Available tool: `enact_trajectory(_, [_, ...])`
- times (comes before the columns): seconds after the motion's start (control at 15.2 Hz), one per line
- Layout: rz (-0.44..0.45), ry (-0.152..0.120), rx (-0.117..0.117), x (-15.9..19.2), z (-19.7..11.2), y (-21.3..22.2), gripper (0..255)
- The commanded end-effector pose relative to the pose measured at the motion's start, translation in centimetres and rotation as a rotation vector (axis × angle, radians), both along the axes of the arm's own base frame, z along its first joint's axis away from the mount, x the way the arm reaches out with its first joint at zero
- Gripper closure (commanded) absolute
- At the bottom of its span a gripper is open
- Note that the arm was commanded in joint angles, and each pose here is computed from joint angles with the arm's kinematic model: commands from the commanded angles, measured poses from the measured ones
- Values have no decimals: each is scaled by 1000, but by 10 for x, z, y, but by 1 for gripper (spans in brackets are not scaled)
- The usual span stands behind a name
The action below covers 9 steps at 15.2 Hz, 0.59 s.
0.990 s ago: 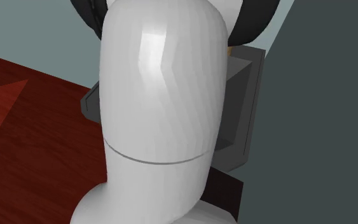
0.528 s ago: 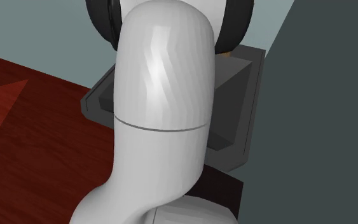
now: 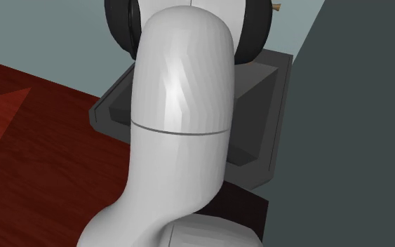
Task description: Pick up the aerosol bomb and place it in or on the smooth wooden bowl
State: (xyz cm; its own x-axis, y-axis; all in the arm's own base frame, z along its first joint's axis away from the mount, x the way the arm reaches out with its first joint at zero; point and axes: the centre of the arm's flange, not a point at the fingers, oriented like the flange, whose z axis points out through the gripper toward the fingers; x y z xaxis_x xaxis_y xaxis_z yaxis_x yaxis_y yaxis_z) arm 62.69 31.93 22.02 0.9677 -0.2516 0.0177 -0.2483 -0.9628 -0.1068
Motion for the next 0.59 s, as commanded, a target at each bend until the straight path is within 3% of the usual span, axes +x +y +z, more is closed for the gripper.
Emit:
enact_trajectory(0.0, [0, -1, 0, 1, -11, -1, 255])
enact_trajectory(0.53, [0, -1, 0, 1, -18, -1, 255])
